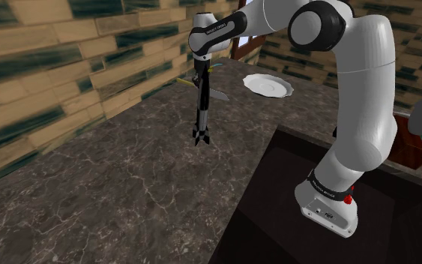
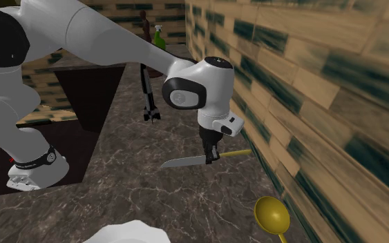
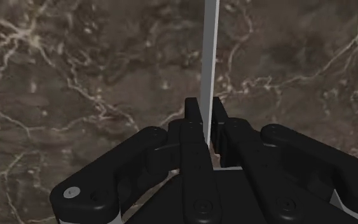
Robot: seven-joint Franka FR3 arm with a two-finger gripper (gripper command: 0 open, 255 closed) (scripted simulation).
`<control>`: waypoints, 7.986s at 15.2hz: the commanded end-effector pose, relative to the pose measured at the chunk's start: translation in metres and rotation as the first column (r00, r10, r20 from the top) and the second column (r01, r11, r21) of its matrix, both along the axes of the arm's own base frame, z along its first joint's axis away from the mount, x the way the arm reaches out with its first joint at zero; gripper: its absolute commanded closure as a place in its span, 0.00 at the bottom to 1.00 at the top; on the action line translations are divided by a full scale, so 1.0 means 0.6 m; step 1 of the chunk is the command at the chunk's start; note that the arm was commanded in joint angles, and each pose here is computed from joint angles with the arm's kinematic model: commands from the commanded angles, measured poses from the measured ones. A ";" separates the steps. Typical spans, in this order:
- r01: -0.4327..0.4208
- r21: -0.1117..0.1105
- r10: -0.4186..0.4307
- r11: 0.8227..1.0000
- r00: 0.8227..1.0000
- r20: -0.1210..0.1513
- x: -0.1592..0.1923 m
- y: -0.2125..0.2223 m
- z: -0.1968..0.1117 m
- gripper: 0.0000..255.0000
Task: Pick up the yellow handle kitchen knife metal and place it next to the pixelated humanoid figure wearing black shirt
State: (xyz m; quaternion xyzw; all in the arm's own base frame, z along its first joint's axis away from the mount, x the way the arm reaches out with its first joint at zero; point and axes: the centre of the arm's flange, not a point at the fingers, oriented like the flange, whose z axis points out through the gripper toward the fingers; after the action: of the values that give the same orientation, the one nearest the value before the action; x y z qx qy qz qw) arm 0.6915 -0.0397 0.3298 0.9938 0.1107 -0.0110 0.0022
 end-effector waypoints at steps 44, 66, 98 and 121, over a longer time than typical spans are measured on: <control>0.000 0.000 0.000 1.000 1.000 0.000 -0.163 -0.113 0.251 1.00; 0.000 0.000 0.000 1.000 1.000 0.000 -0.560 -0.389 0.251 1.00; 0.000 0.000 0.000 1.000 1.000 0.000 -0.878 -0.610 0.128 1.00; 0.000 0.000 0.000 1.000 1.000 0.000 -0.878 -0.610 0.020 0.00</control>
State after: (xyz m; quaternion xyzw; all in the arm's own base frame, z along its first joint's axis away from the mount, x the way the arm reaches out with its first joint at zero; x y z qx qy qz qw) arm 0.1645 -0.4056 0.3420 0.9938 0.1107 -0.0110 0.0022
